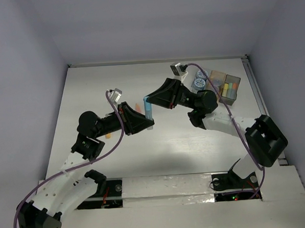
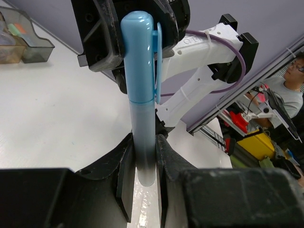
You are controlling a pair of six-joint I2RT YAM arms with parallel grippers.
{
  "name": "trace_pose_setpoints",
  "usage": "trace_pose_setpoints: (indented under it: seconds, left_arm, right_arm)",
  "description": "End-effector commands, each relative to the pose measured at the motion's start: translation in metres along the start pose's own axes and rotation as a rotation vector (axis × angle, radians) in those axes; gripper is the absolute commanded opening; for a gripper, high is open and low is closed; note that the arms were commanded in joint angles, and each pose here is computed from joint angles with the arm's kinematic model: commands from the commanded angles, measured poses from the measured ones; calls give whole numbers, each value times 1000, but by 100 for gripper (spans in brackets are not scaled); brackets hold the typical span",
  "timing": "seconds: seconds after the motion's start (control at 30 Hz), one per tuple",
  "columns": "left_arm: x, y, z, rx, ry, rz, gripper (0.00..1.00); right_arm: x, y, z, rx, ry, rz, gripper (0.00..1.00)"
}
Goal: Sort the stationery into containers
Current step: Close the pen cap on the pen.
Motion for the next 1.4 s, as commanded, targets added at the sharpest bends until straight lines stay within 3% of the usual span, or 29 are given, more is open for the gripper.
trace_pose_setpoints:
  seconds: [0.0, 0.27, 0.53, 1.17, 1.37]
  left_arm:
    - [-48, 65, -1, -261, -101, 282, 0]
    - [-54, 80, 2, -264, -81, 323, 0]
    - [-59, 96, 7, -282, -80, 355, 0]
    - [-58, 123, 17, -294, -88, 369, 0]
    - [-46, 112, 18, -250, -56, 326, 0]
  right_arm:
    - [-7, -27, -14, 174, -23, -76, 0]
    - [-36, -61, -36, 232, -320, -62, 0]
    - [-52, -100, -53, 272, -433, -30, 0]
    - [-63, -141, -88, 318, -549, 77, 0]
    - [-52, -126, -75, 204, -530, 3, 0]
Point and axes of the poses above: each gripper's point midway between its finger pads, its own z axis out along the fingers, its own x axis along the line the jaws close on, y = z × x, the point moved 10 cm from there along -z, back along the fingers, and after that the axes turned 7 degrees about z, right-handed, at the moved point
